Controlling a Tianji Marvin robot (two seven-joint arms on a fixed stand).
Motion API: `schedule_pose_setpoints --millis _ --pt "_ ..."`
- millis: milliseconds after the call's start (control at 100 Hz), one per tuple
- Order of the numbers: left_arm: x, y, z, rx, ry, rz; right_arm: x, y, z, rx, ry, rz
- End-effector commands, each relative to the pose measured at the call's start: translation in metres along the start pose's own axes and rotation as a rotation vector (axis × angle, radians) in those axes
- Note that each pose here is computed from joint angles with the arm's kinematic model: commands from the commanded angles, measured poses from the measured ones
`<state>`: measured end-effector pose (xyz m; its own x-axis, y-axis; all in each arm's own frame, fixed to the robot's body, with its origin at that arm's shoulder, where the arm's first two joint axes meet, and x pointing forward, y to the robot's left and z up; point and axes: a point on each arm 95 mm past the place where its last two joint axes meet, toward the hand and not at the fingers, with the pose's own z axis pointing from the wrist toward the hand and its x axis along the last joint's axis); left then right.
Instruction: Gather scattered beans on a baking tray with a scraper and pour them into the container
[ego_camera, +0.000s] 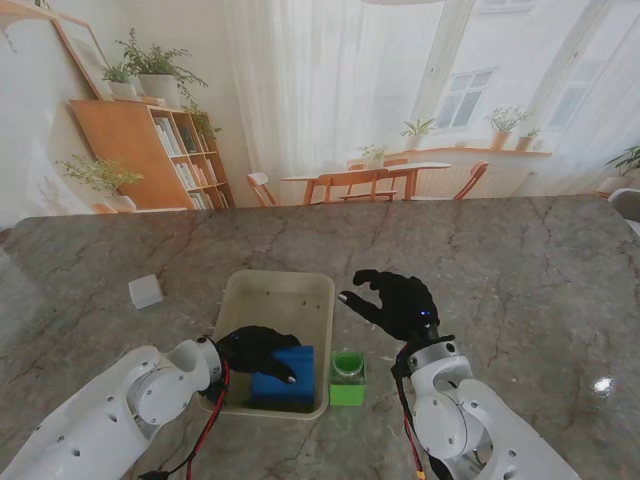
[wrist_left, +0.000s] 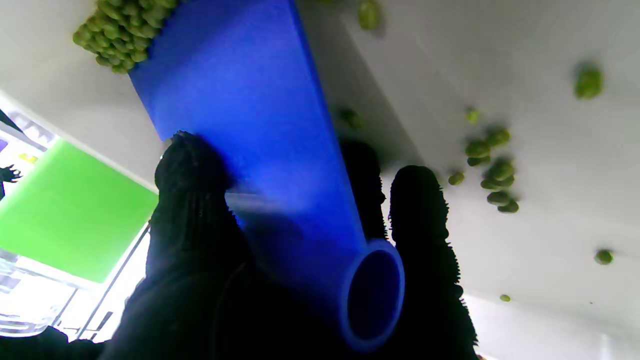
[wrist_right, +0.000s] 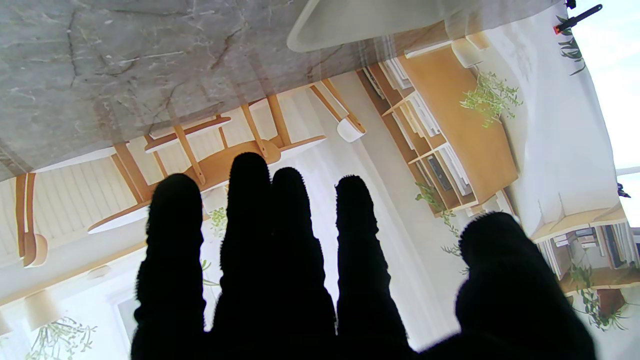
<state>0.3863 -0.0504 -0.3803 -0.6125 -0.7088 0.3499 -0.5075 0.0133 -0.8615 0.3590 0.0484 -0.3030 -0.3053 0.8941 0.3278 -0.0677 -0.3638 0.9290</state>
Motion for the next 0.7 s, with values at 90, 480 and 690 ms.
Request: schedule_pose_setpoints --millis 90,480,690 --pt "-0.009 0.003 0.0 -0.015 -0.04 0.016 0.001 -0.002 0.0 0.016 0.003 0.003" --pt "-0.012 -0.06 -0.001 0.126 -0.091 0.138 0.0 -0.002 0.0 0.017 0.001 0.001" --pt "-0.016 -0.085 -0.006 0.137 -0.103 0.186 -0.002 -0.001 0.0 0.015 -0.006 -0.003"
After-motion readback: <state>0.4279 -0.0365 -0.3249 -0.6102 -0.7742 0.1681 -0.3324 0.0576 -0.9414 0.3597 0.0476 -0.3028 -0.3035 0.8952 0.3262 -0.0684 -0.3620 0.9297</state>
